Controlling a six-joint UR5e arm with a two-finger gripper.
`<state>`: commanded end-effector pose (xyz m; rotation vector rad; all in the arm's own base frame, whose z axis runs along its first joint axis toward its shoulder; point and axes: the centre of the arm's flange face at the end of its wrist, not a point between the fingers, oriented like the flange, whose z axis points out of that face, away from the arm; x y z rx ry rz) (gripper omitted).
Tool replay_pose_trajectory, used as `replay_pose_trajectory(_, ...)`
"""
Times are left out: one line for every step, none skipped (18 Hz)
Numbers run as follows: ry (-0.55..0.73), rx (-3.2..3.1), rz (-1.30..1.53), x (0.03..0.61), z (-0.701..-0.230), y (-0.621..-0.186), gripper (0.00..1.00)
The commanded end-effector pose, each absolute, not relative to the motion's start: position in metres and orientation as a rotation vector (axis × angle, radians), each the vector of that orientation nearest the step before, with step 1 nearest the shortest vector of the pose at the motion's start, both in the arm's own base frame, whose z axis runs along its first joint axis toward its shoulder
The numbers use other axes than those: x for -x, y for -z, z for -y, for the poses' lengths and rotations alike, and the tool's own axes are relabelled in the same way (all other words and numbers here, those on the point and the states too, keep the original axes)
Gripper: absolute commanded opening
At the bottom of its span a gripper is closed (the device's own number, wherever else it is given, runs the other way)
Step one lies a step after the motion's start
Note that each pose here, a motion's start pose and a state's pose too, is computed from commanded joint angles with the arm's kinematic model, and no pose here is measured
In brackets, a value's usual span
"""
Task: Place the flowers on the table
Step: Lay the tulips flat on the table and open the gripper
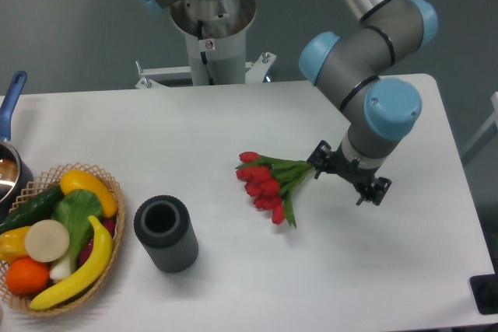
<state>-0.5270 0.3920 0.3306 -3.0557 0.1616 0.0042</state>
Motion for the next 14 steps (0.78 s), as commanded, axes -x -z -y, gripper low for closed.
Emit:
replay_pose_trajectory(-0.003,3.041,-0.143,0.53,-0.386,-0.333,1.0)
replay_pose_trajectory(-0.01,3.034,-0.136,0.532,-0.381,-0.337,1.0)
replay_pose_trajectory(-0.031,3.036,-0.153,0.532,-0.376,-0.345,1.0)
replay_pose_trajectory(-0.046,3.032,-0.204,0.534,-0.371,-0.35,1.0)
replay_pose_trajectory(-0.051,3.029,-0.274,0.535,-0.369,-0.35,1.0)
replay_pose_trajectory(-0.056,3.025,-0.318,0.536,-0.367,-0.352,1.0)
replay_pose_trajectory(-0.069,3.023,-0.333,0.537,-0.365,-0.356,1.0)
replay_pose_trajectory(-0.087,3.019,-0.317,0.54,-0.358,-0.364,1.0)
replay_pose_trajectory(-0.102,3.018,-0.308,0.542,-0.354,-0.37,1.0)
replay_pose_trajectory(-0.1,3.02,-0.31,0.543,-0.354,-0.37,1.0)
replay_pose_trajectory(-0.103,3.017,-0.317,0.543,-0.353,-0.372,1.0)
replay_pose_trajectory(-0.108,3.017,-0.327,0.543,-0.354,-0.373,1.0)
replay_pose_trajectory(-0.115,3.015,-0.331,0.543,-0.353,-0.376,1.0)
replay_pose_trajectory(-0.116,3.021,-0.341,0.543,-0.352,-0.375,1.0)
